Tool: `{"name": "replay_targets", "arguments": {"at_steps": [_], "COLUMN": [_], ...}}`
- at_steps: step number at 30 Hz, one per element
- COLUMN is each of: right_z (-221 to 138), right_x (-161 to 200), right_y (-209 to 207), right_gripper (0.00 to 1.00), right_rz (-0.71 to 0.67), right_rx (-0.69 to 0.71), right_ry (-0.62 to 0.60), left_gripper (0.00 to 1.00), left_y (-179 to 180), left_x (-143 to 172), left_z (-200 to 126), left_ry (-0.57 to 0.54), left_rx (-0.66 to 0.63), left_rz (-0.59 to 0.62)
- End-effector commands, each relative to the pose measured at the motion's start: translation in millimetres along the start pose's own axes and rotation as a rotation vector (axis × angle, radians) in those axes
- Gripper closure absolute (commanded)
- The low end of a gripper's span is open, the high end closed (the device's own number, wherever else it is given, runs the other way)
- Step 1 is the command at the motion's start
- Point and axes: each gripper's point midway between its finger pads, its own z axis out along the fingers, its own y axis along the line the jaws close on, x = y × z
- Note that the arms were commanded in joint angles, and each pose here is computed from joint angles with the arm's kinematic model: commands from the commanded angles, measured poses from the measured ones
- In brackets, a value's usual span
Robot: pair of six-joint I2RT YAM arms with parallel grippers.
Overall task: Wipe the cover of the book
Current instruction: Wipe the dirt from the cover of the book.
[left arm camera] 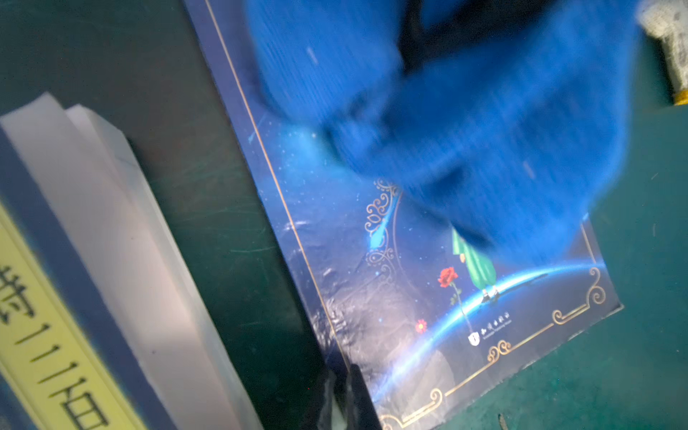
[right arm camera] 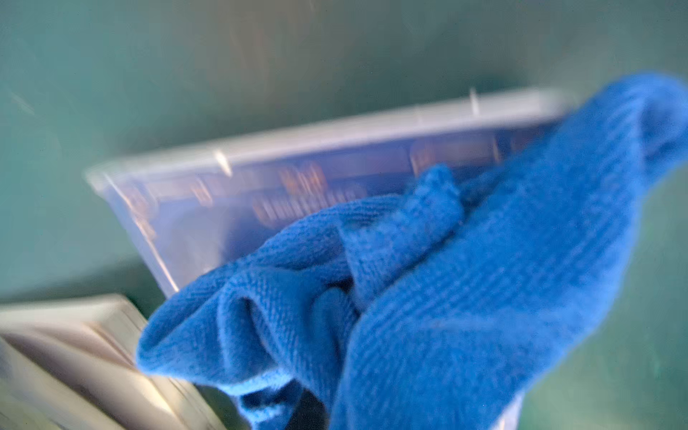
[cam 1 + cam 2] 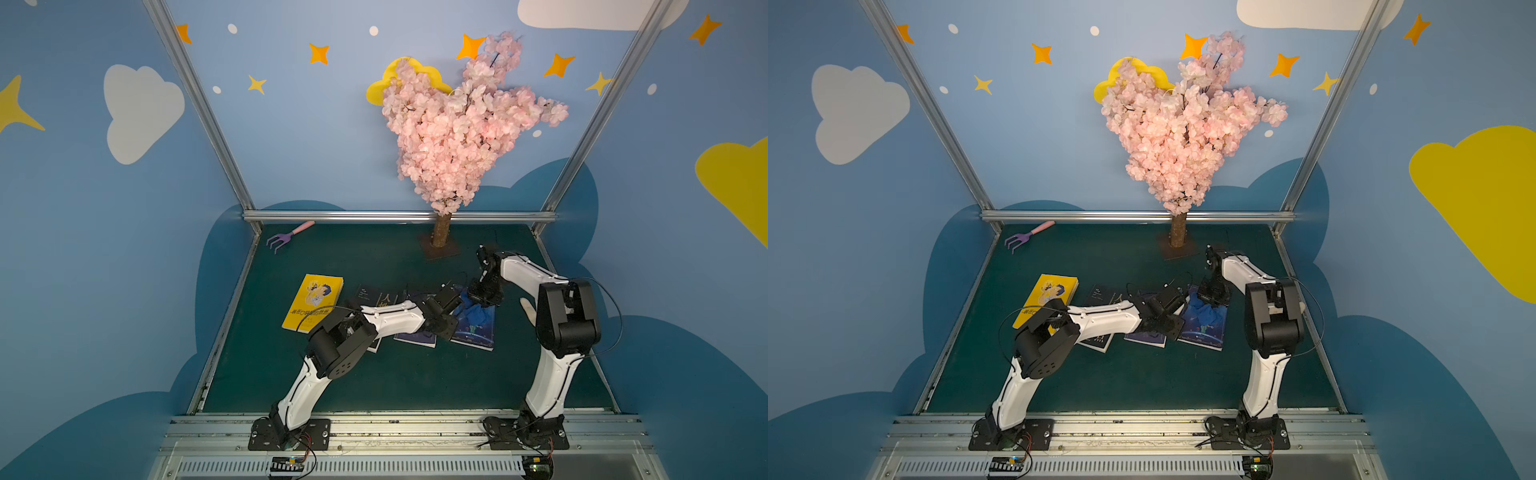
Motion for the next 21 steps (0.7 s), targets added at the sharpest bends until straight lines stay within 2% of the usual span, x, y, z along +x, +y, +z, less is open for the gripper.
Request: {"name": "replay_targets", "arguments": {"at_steps": [1,4,6,8,12,16,18,21], "right_z": [18,23,24,21,13,11,12,15], "right_x": [64,96,104,97,59,27,28,53], "right_y": [-24,-33,-36,-32,-27,-15,-8,-5], "right_gripper": [1.0,1.0,1.0,1.0,1.0,1.0,1.0,1.0], "right_rz": [-0.031,-0.018,0.002,0.009,0.028,0.024,-0.01,-0.065], "right_rx": [0.097,0.084,0.065,0.043,0.057,0.069,0.088,0.134], "right_ry": [0.109,0.124,0.121,0.097,0.067,0.085,0.085,0.097], "left_gripper": [0.88,0.89,0.89,0.89,0.9,0.9,0.9,0.9], "left_y": [17,16,16,15,13,13,13,13], "left_x": [72,71,72,72,74,72,72,71], "left_z": [17,16,16,17,20,17,17,17], "left_ry": [0.223,0.223,0.222,0.223,0.234,0.222,0.22,0.219], "left_rx": [-0.041,-0.042,-0.041,-0.033,-0.018,-0.021,-0.024,-0.024], "left_rz": [0.001,0.003,0.001,-0.001,-0.008,-0.007,-0.006,-0.008]}}
